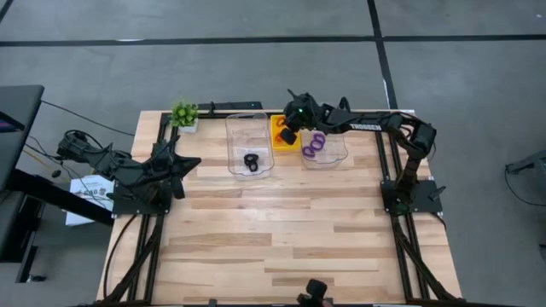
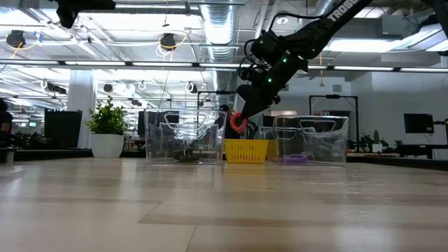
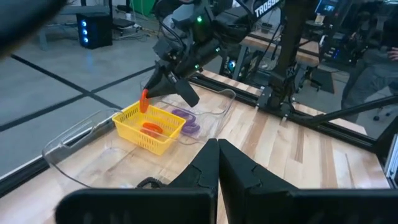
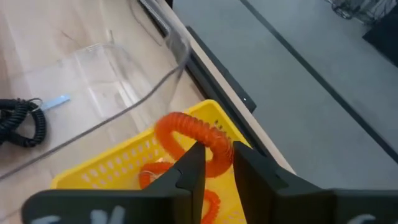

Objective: Sort spring keychains
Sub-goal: Put the orange spring keychain into the yellow bin, then return to Home Position

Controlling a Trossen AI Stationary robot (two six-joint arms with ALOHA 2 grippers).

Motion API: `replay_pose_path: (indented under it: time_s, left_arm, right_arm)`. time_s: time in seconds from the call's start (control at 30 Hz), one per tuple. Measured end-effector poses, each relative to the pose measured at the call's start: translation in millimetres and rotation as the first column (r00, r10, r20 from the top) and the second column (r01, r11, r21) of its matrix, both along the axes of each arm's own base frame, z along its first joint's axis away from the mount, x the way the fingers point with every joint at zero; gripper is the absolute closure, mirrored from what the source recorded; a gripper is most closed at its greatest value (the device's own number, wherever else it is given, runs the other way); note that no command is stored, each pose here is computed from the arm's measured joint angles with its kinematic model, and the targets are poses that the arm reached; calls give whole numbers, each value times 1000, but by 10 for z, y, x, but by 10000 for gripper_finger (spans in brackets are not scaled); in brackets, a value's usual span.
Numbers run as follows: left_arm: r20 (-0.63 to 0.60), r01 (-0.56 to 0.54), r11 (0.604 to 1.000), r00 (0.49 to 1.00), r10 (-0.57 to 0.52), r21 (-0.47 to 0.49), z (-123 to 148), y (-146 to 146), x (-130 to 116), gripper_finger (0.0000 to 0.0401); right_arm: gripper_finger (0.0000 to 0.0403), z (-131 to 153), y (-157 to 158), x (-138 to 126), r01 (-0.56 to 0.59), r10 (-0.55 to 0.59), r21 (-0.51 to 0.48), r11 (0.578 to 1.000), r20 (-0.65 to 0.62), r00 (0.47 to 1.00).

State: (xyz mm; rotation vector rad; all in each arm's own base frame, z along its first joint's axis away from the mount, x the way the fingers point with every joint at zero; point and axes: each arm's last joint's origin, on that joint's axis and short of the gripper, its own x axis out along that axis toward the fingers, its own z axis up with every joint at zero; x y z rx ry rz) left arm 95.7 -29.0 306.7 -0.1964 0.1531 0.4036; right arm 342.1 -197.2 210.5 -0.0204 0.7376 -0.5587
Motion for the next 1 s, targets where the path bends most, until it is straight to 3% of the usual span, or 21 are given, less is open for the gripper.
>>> replay_pose_path:
  time_s: [0.5, 0.73, 0.87, 1.0]
  left_arm:
    - [-10, 5, 1000, 1000, -5, 26, 1, 0, 0, 397]
    - [-49, 43, 997, 998, -40, 60, -145, -6, -4, 397]
    - [-18, 0, 1000, 1000, 0, 14, -429, 2, -5, 397]
    - [92, 0, 998, 996, 6, -66, -705, -10, 17, 397]
  right_arm:
    - [247, 60, 135, 26, -1, 0, 32, 999, 18, 1000]
    - [226, 717, 449, -226, -17, 13, 25, 1000, 138, 990]
    - [225, 1195, 723, -531, -57, 60, -18, 998, 218, 974]
    - [229, 1614, 1017, -896, -102, 119, -71, 992, 315, 941]
